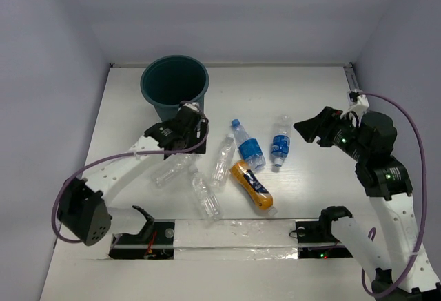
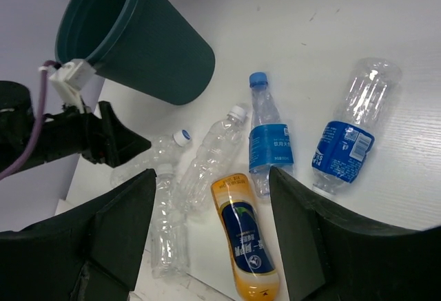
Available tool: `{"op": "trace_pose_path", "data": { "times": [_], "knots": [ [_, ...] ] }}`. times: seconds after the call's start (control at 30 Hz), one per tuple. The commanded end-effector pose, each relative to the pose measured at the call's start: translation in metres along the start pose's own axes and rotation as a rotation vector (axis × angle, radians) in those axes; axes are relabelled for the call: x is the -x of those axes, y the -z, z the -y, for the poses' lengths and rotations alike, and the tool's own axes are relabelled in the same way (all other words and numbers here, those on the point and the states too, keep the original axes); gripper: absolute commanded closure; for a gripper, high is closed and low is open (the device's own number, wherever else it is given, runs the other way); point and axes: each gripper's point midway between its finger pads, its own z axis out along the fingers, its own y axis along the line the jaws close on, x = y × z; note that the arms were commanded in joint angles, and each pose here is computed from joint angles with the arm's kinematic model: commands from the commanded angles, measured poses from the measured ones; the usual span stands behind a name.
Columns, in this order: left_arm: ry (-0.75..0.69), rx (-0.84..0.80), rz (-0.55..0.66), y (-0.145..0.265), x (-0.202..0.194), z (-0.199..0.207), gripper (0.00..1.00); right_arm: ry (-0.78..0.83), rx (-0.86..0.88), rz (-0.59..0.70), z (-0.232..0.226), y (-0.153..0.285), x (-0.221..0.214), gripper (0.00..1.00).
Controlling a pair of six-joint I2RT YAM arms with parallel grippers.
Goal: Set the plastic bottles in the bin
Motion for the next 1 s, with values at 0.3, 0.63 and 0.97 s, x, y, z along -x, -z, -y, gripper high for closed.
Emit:
{"op": "trace_pose_path", "data": {
  "times": [0.3,0.63,0.97],
  "knots": [
    [0.412,-0.261,-0.037,0.091,-0.046,0.045,0.59,0.043,0.022,-0.026,0.000,0.005,-0.010,0.77],
    [0.578,-0.149,-0.229,0.074,-0.139,0.059,0.36,-0.003,-0.073,-0.109,0.036,-0.022,-0.038,0.53],
    [0.724,-0.145,-0.162,0.037,-0.144,0.050,0.20,-0.046,-0.135,-0.142,0.059,-0.061,-0.041,0.24]
  ]
}}
